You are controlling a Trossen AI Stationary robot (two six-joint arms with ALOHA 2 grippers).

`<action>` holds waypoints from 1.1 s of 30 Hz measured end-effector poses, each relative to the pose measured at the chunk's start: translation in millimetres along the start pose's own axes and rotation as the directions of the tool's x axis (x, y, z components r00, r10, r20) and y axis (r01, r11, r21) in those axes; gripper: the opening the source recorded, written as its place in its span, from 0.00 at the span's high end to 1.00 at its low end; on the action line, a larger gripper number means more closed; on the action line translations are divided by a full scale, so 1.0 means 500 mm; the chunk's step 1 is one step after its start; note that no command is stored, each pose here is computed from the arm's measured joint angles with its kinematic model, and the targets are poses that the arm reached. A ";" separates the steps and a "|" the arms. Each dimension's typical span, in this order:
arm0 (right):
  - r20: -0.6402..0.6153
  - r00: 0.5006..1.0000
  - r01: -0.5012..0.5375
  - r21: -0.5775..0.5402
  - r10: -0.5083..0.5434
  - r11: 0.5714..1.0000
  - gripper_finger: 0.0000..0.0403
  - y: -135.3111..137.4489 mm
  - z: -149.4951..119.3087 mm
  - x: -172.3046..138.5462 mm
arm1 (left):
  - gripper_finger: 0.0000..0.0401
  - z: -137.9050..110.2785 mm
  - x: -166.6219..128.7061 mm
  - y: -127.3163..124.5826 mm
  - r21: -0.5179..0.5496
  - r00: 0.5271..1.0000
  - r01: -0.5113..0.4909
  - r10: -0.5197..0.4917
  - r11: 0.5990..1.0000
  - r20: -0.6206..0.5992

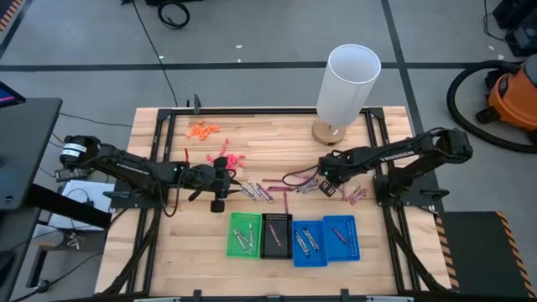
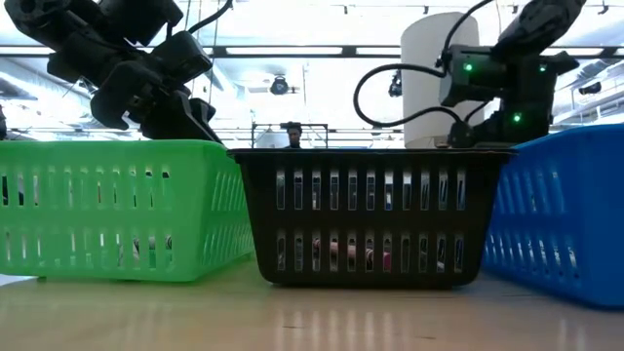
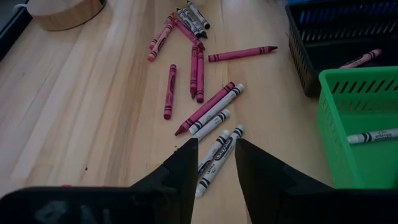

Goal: Sort crayons
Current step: Put the black crayon into the left blue bin

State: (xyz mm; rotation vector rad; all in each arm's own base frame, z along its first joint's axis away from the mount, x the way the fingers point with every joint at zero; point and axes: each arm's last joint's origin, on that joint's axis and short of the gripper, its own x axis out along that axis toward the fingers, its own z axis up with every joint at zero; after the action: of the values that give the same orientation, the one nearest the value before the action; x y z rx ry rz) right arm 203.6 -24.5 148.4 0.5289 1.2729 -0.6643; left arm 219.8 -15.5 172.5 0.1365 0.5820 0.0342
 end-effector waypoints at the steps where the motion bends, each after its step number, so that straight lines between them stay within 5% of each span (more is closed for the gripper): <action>1: 0.000 1.000 -0.008 0.003 0.008 1.000 0.78 -0.001 0.000 0.002 | 0.71 0.000 0.000 0.000 0.000 1.000 0.000 0.000 1.000 0.000; 12: 0.001 1.000 -0.030 0.049 0.030 0.998 0.80 -0.016 -0.007 0.030 | 0.71 0.000 0.000 0.000 0.001 1.000 0.000 0.000 1.000 0.000; 22: 0.054 0.997 -0.051 0.053 0.049 0.997 0.95 -0.009 0.002 0.030 | 0.71 0.000 0.000 0.000 0.001 1.000 0.000 0.000 1.000 0.000; 33: 0.110 0.983 -0.152 0.065 0.144 0.986 0.91 0.008 0.021 0.012 | 0.71 0.000 0.000 0.000 0.002 1.000 0.000 0.000 1.000 -0.001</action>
State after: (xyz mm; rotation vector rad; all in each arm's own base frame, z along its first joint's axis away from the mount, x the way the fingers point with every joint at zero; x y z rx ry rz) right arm 214.3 -29.9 145.0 0.6343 1.1025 -0.6075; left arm 219.8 -15.5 172.5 0.1380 0.5826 0.0337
